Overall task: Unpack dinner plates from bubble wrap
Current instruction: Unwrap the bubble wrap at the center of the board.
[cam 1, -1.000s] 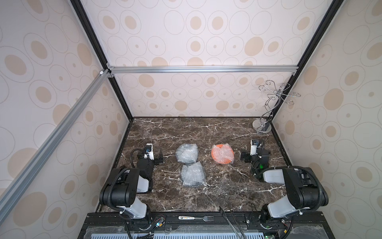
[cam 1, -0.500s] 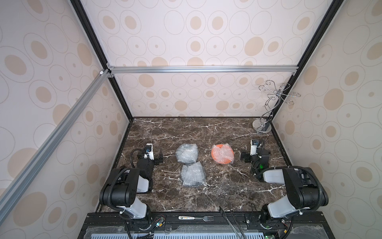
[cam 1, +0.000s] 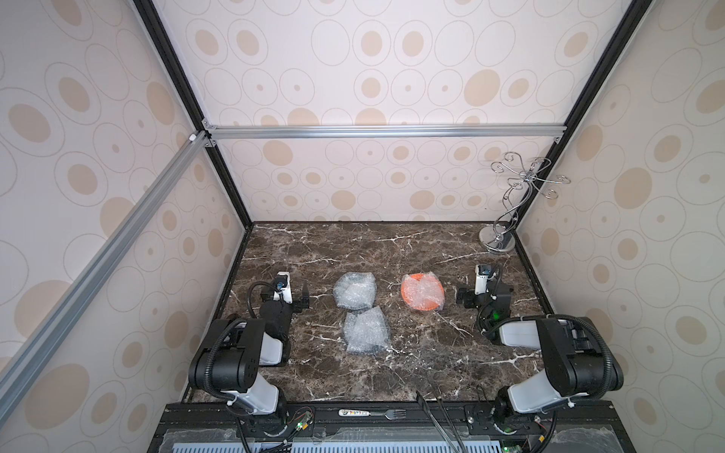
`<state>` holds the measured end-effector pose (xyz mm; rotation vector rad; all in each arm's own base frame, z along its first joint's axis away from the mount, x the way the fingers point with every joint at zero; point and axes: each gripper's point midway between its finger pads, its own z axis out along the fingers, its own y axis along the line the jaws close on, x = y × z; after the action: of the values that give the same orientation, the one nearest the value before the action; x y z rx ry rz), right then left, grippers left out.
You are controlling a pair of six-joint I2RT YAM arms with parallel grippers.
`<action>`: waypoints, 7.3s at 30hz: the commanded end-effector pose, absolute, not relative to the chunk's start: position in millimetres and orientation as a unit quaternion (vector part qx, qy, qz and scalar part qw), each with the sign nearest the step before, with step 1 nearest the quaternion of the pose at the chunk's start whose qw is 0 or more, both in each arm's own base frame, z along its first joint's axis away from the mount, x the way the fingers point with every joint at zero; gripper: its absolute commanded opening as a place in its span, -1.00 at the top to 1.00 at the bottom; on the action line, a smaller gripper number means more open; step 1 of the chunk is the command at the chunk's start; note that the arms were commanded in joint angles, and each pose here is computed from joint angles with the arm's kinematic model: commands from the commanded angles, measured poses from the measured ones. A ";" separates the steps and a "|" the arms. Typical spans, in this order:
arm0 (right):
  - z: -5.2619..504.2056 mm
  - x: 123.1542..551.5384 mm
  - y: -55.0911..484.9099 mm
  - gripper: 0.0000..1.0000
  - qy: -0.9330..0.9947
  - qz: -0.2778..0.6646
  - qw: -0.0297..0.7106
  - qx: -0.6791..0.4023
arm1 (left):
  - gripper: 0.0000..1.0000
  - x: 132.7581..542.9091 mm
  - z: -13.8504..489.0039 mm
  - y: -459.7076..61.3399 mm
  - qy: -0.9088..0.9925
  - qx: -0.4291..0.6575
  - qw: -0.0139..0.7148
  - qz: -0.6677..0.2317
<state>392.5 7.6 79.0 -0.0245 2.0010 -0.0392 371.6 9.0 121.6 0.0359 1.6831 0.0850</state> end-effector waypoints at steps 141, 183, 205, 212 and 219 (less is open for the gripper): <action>87.8 372.0 150.3 -0.32 0.977 0.123 0.166 -0.058 | 0.00 374.6 58.4 -373.1 0.925 0.033 0.215 -0.311; 48.4 389.9 160.1 -0.03 0.982 0.092 0.147 -0.067 | 0.22 384.4 44.4 -390.9 0.915 0.028 0.216 -0.341; 72.2 389.9 170.5 1.00 0.975 0.125 0.172 -0.063 | 1.00 386.5 45.7 -378.4 0.922 0.014 0.227 -0.314; 93.5 386.4 178.5 1.00 0.969 0.157 0.180 -0.065 | 1.00 385.7 38.1 -367.4 0.930 -0.003 0.218 -0.297; 100.9 380.4 177.2 1.00 0.966 0.185 0.173 -0.057 | 1.00 387.7 34.1 -355.6 0.934 -0.024 0.214 -0.284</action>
<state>384.3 170.9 81.6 -0.1749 2.7715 0.4259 391.0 -368.5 35.9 -0.0252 2.5590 -0.8557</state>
